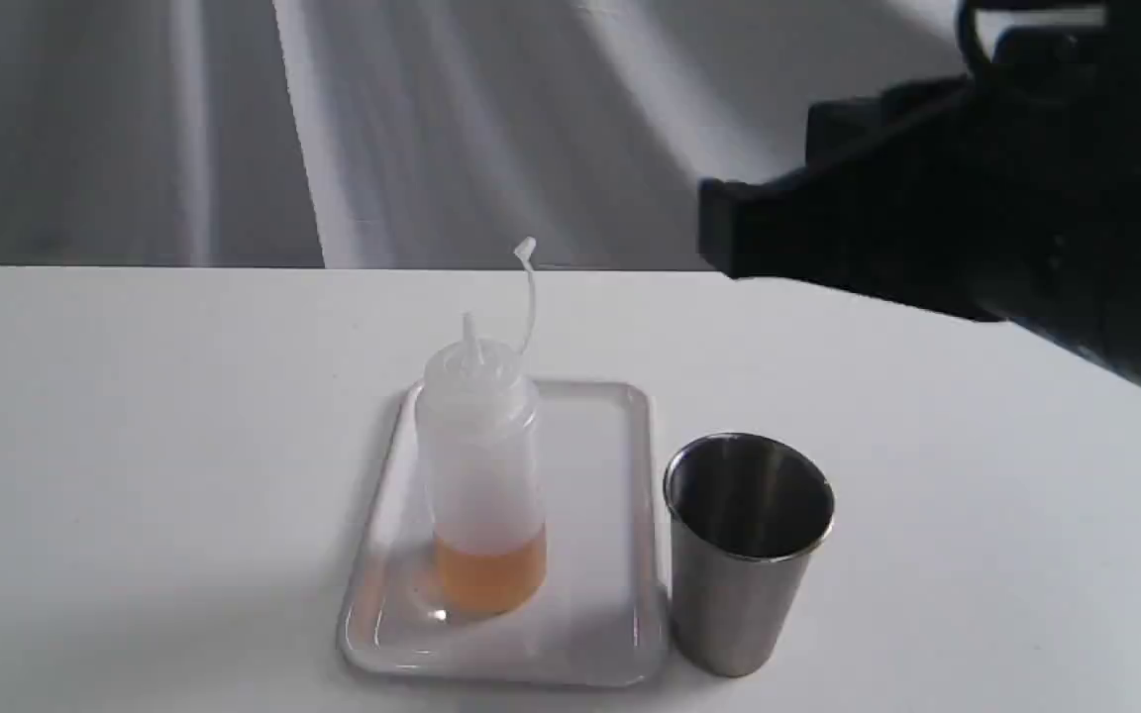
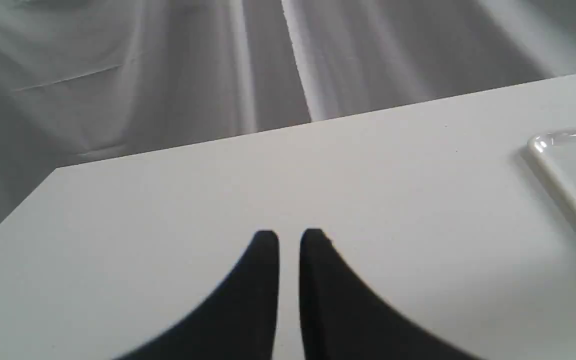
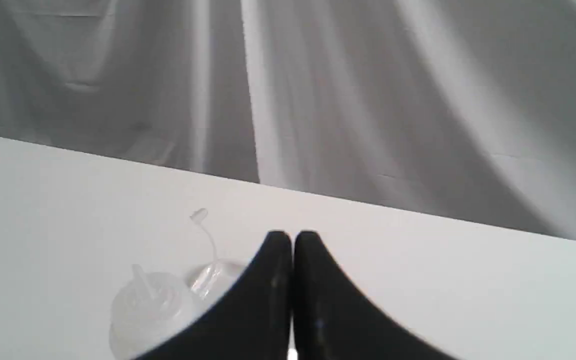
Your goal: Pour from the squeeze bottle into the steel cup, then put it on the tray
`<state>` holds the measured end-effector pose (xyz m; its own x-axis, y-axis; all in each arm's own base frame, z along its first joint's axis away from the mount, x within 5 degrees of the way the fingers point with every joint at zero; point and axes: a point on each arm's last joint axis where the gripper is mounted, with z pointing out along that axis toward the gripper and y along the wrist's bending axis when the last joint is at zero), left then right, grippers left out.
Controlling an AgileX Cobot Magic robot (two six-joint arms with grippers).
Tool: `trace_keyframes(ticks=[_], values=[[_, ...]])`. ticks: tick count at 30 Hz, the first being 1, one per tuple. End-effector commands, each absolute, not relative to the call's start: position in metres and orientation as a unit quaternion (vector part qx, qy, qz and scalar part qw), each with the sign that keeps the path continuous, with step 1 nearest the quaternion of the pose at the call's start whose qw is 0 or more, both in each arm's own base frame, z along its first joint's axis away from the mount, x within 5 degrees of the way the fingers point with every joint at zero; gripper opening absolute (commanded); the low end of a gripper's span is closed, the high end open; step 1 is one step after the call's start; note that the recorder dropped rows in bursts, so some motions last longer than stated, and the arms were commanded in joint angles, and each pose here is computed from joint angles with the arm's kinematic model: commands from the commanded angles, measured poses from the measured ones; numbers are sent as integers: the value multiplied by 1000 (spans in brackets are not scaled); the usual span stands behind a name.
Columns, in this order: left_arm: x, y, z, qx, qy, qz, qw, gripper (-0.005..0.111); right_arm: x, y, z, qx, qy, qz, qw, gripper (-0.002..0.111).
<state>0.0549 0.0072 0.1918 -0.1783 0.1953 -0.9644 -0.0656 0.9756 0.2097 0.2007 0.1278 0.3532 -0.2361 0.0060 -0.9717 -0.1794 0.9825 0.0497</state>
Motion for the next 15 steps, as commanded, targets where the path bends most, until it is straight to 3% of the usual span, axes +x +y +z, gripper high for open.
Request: trace_keyframes(ticks=[1,15], values=[[55,7,192,39,757,100,645,8,194,110,342,-68,780,118,611,0],[55,7,192,39,757,100,645,8,156,53,285,-61,787,165,592,0]])
